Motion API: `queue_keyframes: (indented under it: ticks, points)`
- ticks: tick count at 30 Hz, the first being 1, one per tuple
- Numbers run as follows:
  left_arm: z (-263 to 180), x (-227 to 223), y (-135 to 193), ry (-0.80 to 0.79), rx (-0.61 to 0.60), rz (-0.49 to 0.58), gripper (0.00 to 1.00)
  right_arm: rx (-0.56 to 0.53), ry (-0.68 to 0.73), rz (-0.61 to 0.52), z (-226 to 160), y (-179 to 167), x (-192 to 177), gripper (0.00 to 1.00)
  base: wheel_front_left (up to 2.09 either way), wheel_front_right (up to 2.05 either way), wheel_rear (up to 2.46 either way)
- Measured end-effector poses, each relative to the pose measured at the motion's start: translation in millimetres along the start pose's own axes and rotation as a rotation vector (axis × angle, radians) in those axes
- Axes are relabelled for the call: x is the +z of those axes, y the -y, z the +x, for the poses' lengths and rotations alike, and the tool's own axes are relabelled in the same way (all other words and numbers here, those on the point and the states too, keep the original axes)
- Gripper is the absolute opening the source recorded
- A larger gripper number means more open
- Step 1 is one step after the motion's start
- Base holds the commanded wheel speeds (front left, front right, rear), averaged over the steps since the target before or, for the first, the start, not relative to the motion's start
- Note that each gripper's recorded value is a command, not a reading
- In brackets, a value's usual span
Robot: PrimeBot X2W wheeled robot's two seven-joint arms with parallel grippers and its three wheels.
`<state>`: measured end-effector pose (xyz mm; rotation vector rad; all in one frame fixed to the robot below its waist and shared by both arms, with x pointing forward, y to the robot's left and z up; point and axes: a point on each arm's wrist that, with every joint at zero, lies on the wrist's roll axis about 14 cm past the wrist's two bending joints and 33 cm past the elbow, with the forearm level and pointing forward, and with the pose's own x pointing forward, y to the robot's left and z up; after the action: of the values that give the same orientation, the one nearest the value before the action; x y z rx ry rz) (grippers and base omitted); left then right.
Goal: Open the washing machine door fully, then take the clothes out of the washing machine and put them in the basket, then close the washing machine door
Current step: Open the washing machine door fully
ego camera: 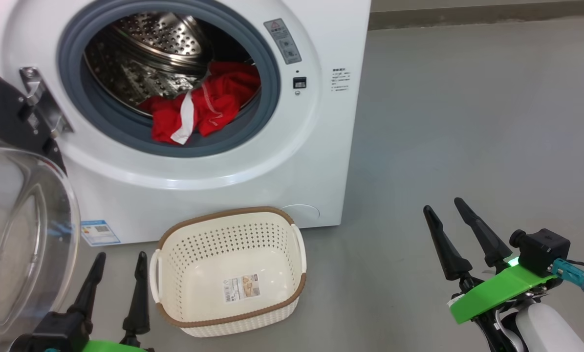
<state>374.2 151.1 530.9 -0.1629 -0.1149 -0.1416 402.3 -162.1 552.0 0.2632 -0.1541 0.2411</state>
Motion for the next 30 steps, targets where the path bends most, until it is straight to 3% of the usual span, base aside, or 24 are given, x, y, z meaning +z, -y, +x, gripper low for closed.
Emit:
queue_keyframes:
  ticks: [8,30]
  points:
    - [2,2,3,0.013,-0.003,0.012,1.0,-0.039,0.019,-0.017,-5,14,8,1.0,0.0,0.0,0.0]
    - [-2,5,-8,0.029,0.024,0.052,1.0,-0.022,0.021,-0.038,-1,9,8,1.0,0.0,0.0,0.0]
